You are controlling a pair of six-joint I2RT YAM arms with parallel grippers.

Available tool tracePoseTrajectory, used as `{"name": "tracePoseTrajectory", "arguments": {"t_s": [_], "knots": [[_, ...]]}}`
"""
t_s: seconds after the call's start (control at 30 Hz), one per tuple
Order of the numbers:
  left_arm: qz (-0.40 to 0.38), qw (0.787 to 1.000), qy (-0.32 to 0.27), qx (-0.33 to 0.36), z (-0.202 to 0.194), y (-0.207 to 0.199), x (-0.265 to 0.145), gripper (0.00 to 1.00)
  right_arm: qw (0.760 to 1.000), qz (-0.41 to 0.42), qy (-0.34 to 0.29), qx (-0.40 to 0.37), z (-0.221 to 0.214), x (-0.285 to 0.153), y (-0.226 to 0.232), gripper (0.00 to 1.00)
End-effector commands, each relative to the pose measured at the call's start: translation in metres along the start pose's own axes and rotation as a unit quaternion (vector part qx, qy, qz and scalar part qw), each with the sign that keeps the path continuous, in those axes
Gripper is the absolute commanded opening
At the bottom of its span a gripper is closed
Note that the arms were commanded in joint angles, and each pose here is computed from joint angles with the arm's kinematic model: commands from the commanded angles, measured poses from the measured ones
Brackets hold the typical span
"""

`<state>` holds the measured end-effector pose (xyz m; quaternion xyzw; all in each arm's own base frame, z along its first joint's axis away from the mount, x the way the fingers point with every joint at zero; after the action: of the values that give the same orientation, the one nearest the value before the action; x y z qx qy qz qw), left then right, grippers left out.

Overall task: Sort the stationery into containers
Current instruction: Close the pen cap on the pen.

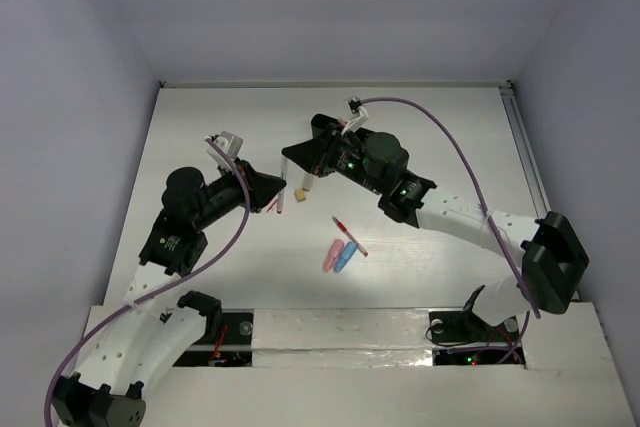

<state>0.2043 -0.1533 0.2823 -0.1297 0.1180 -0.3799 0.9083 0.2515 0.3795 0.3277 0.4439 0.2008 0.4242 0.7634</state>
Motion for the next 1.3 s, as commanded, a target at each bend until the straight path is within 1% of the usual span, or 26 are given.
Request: {"name": "tracePoseTrajectory", "arguments": {"t_s": [0.0,0.1,0.23,0.37,0.43,0.73,0.93,1.03,1.27], "knots": [[0.008,0.991,-0.101,0.085,0.061,-0.009,-0.006,0.00,0.990,0.000,0.140,-0.003,-0.038,-0.018,-0.001,0.00],[0.023,0.991,-0.105,0.085,0.062,-0.007,-0.009,0.00,0.986,0.000,0.164,-0.014,-0.041,-0.022,0.000,0.00],[0.022,0.990,-0.116,0.074,0.065,-0.007,-0.008,0.00,0.980,0.013,0.197,0.000,-0.053,-0.022,-0.002,0.00],[0.026,0.988,-0.140,0.067,0.075,-0.008,-0.009,0.00,0.982,0.006,0.190,0.019,-0.059,-0.025,-0.012,0.00],[0.035,0.986,-0.149,0.065,0.081,-0.007,-0.010,0.00,0.983,0.001,0.185,0.016,-0.058,-0.026,-0.013,0.00],[0.044,0.983,-0.164,0.071,0.091,-0.006,-0.010,0.00,0.973,-0.005,0.229,0.013,-0.077,-0.029,-0.021,0.00],[0.050,0.980,-0.170,0.086,0.102,-0.008,-0.013,0.00,0.961,-0.004,0.275,0.014,-0.090,-0.026,-0.027,0.00],[0.051,0.979,-0.177,0.090,0.107,-0.010,-0.016,0.00,0.957,-0.006,0.289,0.013,-0.093,-0.022,-0.030,0.00],[0.078,0.976,-0.179,0.097,0.107,-0.005,-0.022,0.00,0.959,-0.025,0.282,0.016,-0.097,-0.028,-0.041,0.00]]}}
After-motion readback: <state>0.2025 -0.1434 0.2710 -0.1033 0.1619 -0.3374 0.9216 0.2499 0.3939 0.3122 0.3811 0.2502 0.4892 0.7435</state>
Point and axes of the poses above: each gripper's point midway between its finger pads, its own x axis out along the fingers, its own y axis along the line the jaws close on, z = x × y, the point moved 4 cm from there along -x, back along the fingers, and after that the axes turned 9 degrees about x, right-handed, at the moved point
